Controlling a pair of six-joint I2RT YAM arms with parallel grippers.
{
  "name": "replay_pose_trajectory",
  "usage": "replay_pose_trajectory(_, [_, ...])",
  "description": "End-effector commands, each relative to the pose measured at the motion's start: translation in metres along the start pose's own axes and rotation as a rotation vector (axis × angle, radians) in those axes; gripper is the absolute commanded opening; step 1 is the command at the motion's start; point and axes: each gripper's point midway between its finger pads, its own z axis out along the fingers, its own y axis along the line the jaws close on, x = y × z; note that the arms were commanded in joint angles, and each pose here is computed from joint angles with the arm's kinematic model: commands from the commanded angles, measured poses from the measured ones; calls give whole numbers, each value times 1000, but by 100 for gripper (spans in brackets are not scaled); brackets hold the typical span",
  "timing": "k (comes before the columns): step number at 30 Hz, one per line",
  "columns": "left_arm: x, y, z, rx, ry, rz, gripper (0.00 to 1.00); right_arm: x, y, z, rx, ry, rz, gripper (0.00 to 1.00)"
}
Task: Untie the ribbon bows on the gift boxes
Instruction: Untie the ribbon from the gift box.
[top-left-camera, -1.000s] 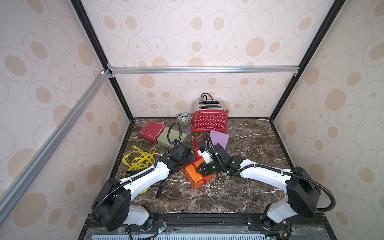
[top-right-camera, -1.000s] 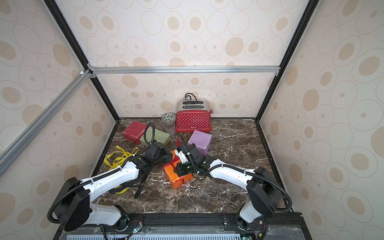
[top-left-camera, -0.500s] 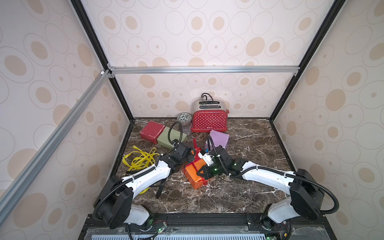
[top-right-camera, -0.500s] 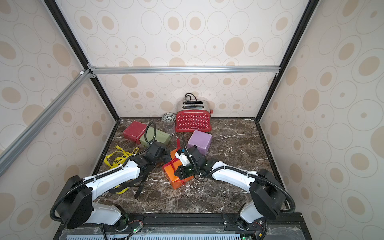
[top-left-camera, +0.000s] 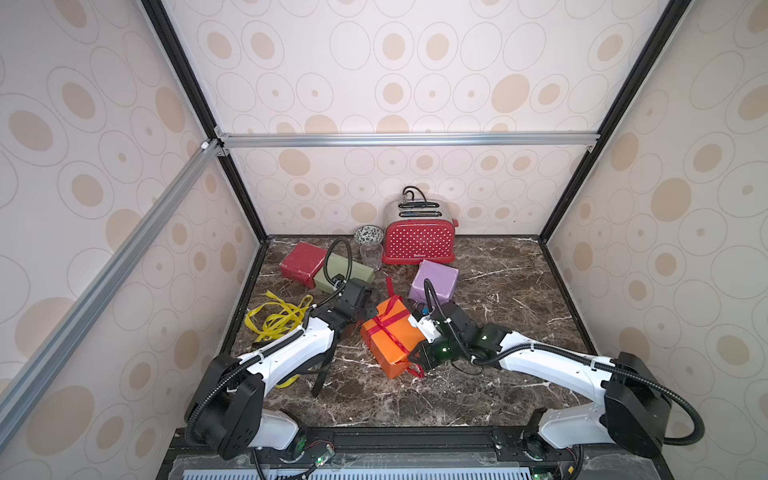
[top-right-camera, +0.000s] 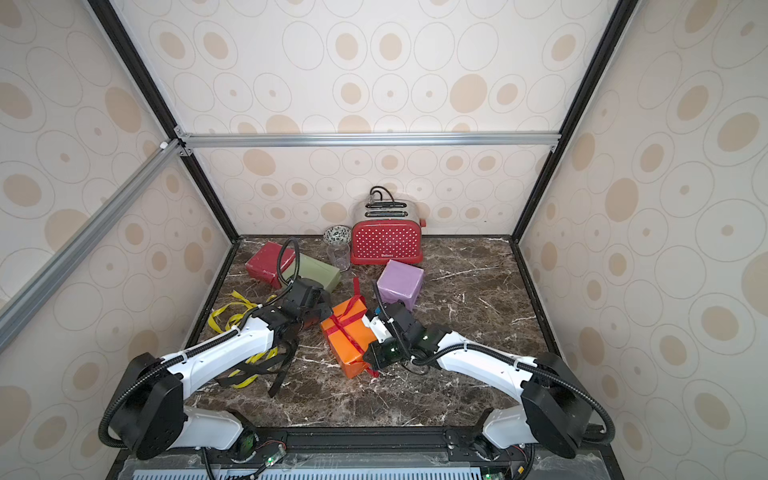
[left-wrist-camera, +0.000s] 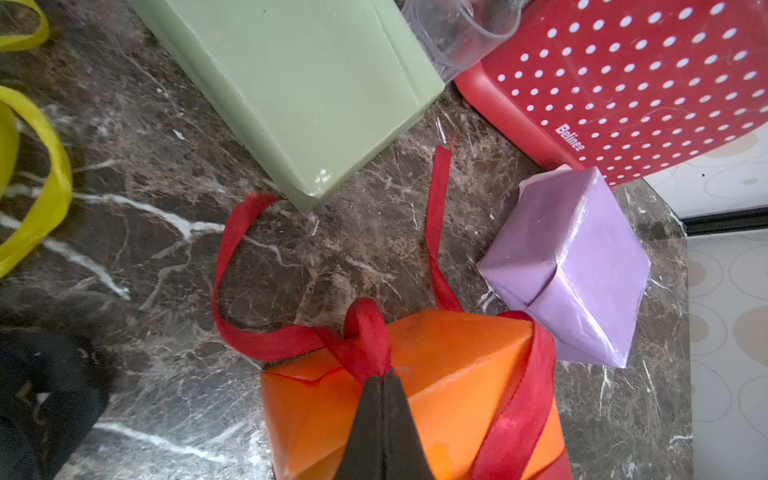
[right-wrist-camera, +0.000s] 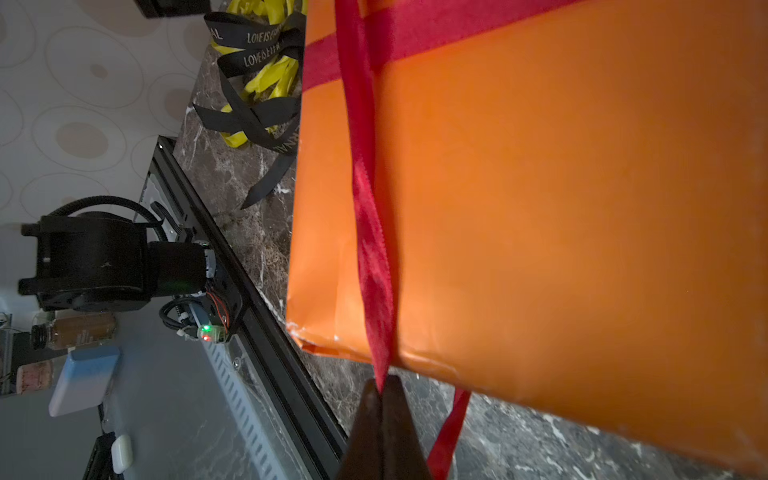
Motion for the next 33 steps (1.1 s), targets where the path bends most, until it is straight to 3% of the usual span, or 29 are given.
replay_pose_trajectory(1, [-16, -4, -7, -1, -29, 9, 0, 15, -16, -9, 65, 15, 4, 0])
replay_pose_trajectory(18, [-39, 27, -4, -30, -52, -69, 0, 63, -87, -35, 380, 68, 166, 0])
replay_pose_trajectory(25, [-43, 44, -1, -54, -61, -109, 0, 63, -118, -48, 543, 13, 296, 0])
replay_pose_trajectory(33, [-44, 63, -6, -73, -72, -142, 0, 65, -141, -63, 606, -66, 438, 0])
